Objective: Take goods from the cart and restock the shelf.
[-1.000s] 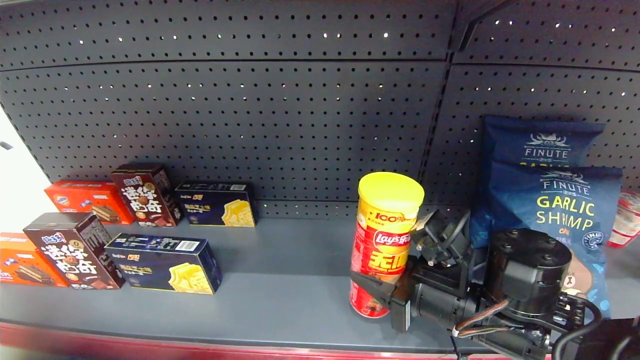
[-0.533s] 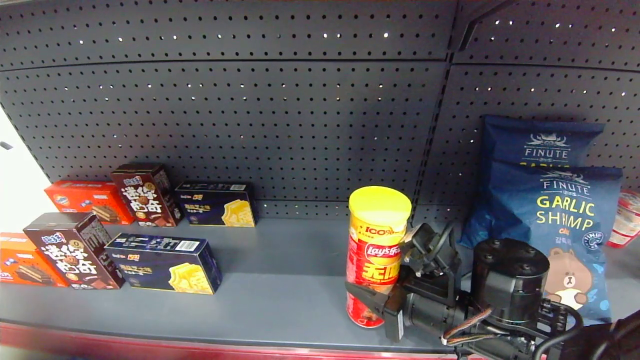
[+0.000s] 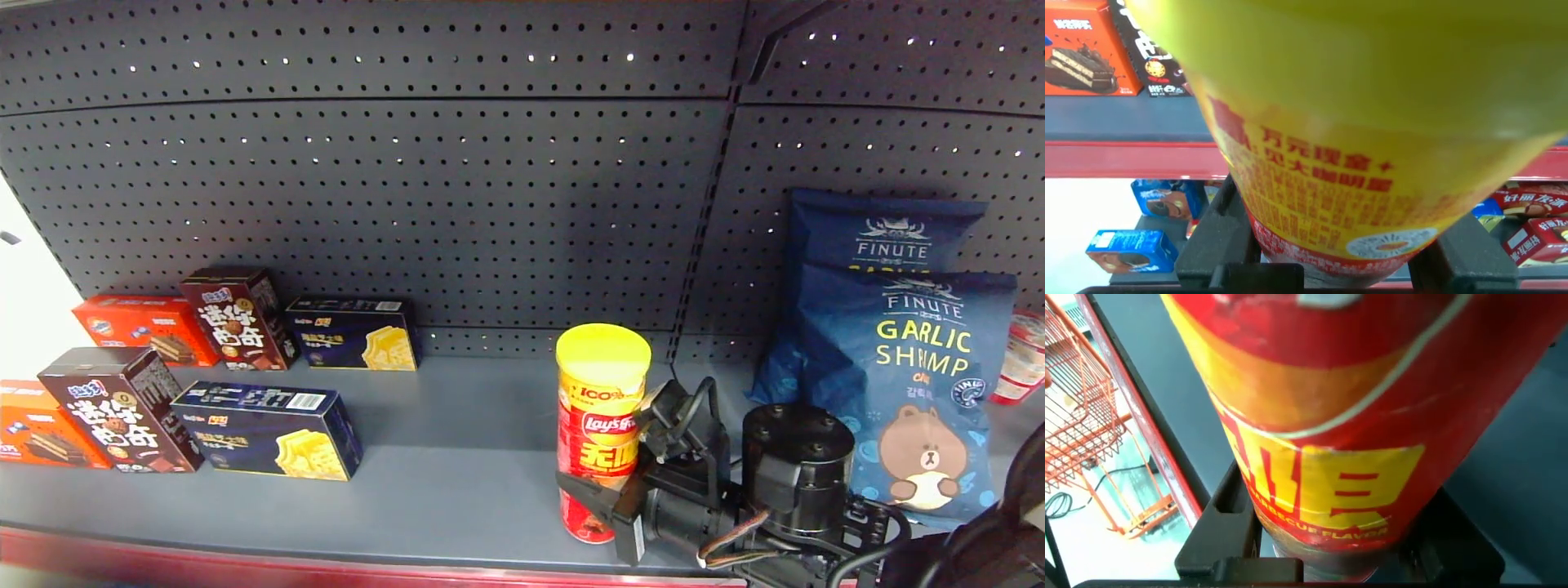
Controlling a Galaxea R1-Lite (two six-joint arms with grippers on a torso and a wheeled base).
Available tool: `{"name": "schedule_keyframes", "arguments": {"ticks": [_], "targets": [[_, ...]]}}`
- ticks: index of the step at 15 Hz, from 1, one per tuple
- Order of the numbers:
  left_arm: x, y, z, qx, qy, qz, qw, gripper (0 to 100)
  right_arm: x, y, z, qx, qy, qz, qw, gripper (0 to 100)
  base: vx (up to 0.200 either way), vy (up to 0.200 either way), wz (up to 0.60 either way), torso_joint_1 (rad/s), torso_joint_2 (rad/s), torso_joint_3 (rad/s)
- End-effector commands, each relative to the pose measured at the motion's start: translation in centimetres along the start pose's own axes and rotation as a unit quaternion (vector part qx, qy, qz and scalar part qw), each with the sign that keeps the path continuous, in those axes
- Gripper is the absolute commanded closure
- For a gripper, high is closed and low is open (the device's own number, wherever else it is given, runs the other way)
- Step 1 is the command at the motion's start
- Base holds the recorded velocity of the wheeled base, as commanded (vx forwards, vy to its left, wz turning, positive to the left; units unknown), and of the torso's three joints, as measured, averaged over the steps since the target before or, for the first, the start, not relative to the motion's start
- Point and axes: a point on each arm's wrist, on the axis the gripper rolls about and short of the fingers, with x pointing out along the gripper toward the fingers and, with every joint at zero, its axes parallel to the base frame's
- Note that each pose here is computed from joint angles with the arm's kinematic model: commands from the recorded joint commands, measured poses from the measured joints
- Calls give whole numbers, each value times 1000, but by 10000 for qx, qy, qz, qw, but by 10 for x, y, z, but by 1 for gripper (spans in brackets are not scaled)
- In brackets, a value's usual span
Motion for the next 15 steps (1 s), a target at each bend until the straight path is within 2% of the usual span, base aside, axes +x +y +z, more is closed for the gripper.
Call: {"name": "schedule_keyframes", "arguments": {"ticks": [1,2,3,9,15], "targets": [[0,0,0,-1,8,-2,10000,100,3,0,-3,-2,49,0,10000,100,0,0,0,0,0,0],[0,0,0,-1,8,-2,10000,100,3,0,-4,-1,64,1,10000,100,0,0,0,0,0,0],[0,0,0,-1,-1,5,10000,100,3,0,-5,2,95,1,10000,0,0,0,0,0,0,0],[0,0,0,-1,-1,5,10000,100,-4,0,-2,-32,42,-22,10000,0,0,0,0,0,0,0],[0,0,0,-1,0,-3,10000,100,-56,3,6,-54,-88,-55,9999,0,0,0,0,0,0,0]]}}
